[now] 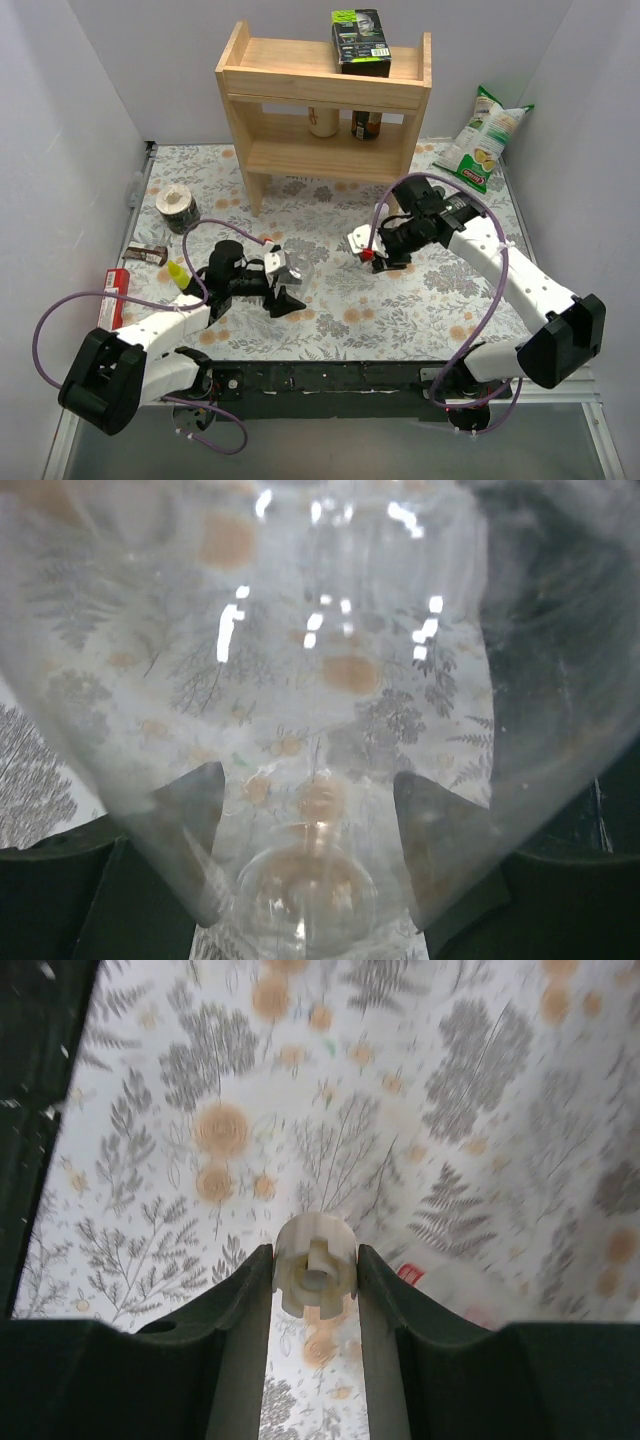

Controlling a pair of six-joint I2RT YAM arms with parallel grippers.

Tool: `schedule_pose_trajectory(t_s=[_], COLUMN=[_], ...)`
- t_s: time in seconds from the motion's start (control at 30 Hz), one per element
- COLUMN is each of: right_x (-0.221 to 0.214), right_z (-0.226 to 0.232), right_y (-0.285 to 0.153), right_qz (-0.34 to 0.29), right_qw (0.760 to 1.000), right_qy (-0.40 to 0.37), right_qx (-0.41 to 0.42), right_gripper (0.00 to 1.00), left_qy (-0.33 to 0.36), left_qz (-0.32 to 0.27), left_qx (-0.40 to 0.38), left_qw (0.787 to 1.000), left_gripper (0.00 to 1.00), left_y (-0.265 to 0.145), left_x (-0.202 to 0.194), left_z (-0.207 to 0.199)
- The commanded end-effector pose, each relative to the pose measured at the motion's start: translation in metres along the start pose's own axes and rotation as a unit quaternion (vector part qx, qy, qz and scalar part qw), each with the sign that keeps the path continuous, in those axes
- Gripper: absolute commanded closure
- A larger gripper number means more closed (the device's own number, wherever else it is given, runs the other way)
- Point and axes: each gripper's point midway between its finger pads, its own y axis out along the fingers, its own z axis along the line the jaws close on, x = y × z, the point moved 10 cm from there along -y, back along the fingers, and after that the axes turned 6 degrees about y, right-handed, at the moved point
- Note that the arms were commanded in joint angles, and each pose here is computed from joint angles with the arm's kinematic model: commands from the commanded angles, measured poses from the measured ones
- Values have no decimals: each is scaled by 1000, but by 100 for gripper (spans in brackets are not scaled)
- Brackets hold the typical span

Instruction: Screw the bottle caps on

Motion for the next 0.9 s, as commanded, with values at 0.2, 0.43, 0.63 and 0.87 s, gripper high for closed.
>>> schedule_pose_trajectory(t_s=[0.2, 0.43, 0.63, 0.87], right_x=[121, 139, 152, 156], right_z=[-19, -14, 3, -2], right_y=[-29, -13, -2, 19], right_qz=[-81, -54, -40, 16], right_qw=[994, 995, 993, 994], right_qy=[22, -20, -44, -49], right_qx=[68, 81, 101, 93], right_gripper=[78, 76, 76, 79], left_qy=[132, 114, 113, 105], left_qz=[-95, -88, -79, -67], left_qx=[4, -31, -39, -54], left_qw=[987, 989, 990, 991], left_gripper=[100, 100, 100, 100], left_y=[34, 40, 43, 48], left_x=[1, -18, -23, -25], left_z=[-5, -16, -15, -16])
